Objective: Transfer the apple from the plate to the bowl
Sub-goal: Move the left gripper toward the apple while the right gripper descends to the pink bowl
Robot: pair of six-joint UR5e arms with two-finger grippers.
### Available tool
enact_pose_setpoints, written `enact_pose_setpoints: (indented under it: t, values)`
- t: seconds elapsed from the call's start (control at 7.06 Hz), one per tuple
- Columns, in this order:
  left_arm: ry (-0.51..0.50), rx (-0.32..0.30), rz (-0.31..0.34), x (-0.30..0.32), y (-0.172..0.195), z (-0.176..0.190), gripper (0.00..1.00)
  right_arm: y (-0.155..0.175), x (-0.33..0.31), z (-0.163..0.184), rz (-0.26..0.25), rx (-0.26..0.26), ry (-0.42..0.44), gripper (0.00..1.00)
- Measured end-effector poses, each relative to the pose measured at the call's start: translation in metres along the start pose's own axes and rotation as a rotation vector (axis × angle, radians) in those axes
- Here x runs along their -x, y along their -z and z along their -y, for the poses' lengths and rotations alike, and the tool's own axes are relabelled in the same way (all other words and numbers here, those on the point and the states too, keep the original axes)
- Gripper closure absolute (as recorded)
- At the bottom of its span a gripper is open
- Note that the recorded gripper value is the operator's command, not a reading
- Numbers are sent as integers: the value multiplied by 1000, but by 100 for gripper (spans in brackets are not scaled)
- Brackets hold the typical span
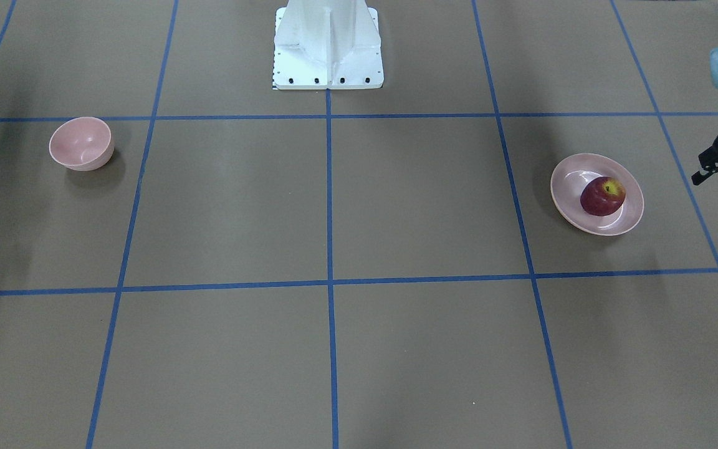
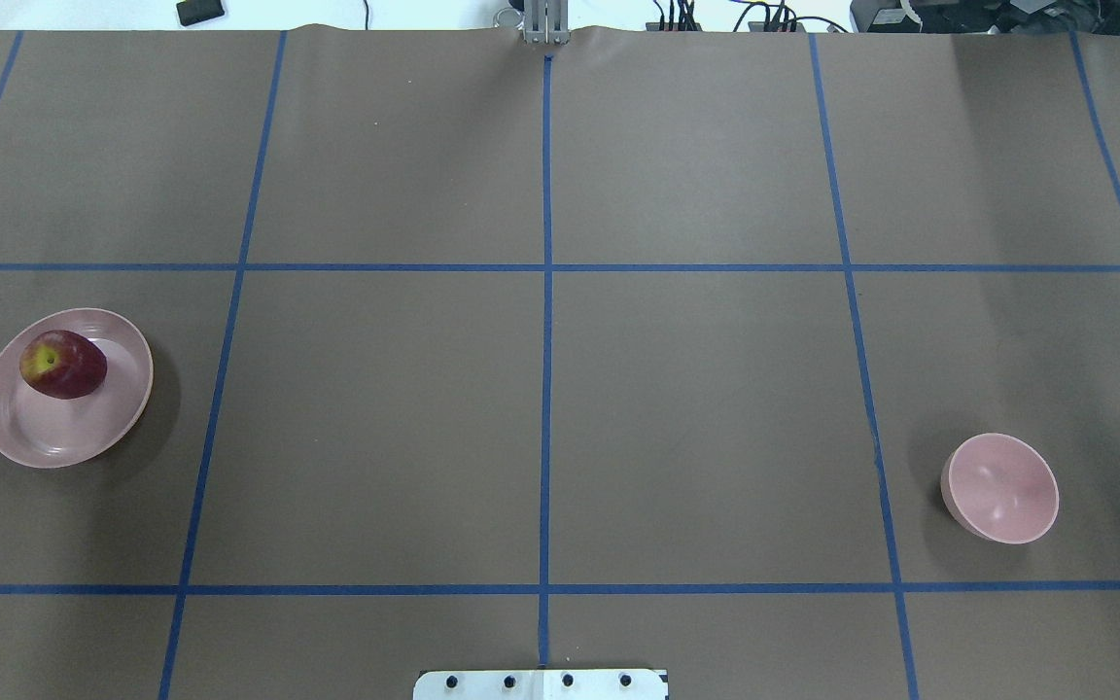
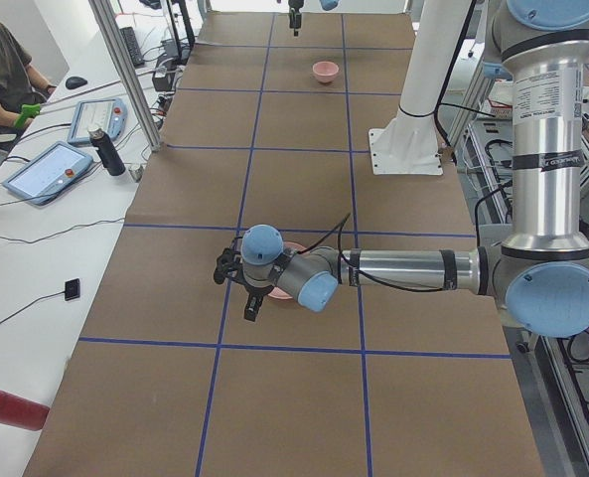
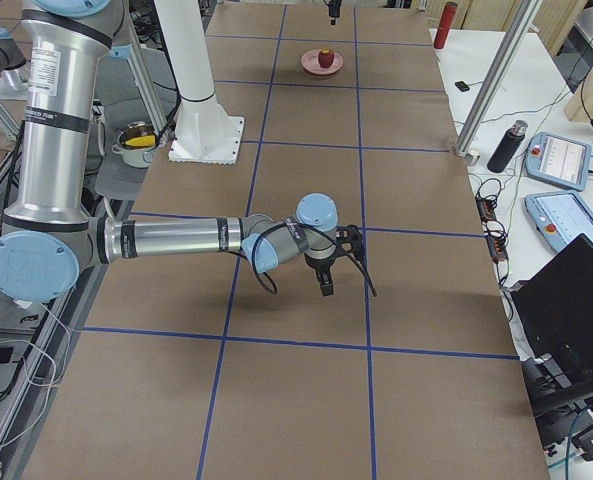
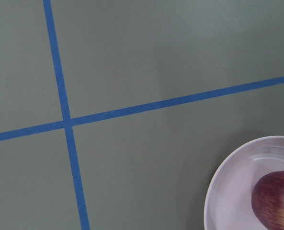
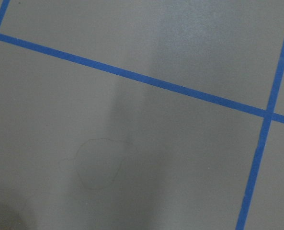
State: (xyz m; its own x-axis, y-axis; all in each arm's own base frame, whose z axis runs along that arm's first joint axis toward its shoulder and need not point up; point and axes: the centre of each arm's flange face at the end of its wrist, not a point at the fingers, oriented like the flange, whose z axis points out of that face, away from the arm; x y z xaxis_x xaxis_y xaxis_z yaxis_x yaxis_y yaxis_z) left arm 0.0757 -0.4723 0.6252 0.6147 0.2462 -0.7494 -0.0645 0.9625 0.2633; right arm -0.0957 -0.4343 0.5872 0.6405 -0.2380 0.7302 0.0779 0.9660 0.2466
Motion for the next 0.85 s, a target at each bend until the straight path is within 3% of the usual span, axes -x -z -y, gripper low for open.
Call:
enact_pose_setpoints:
  t: [0.42,0.85]
  values:
    - [19,40,-29,-34,-23,6,1,-29,46,-26,70,-25,-36,0]
    - [-19,-10,-70,-69,4,15,1,-39,78,-38,97,9,-39,0]
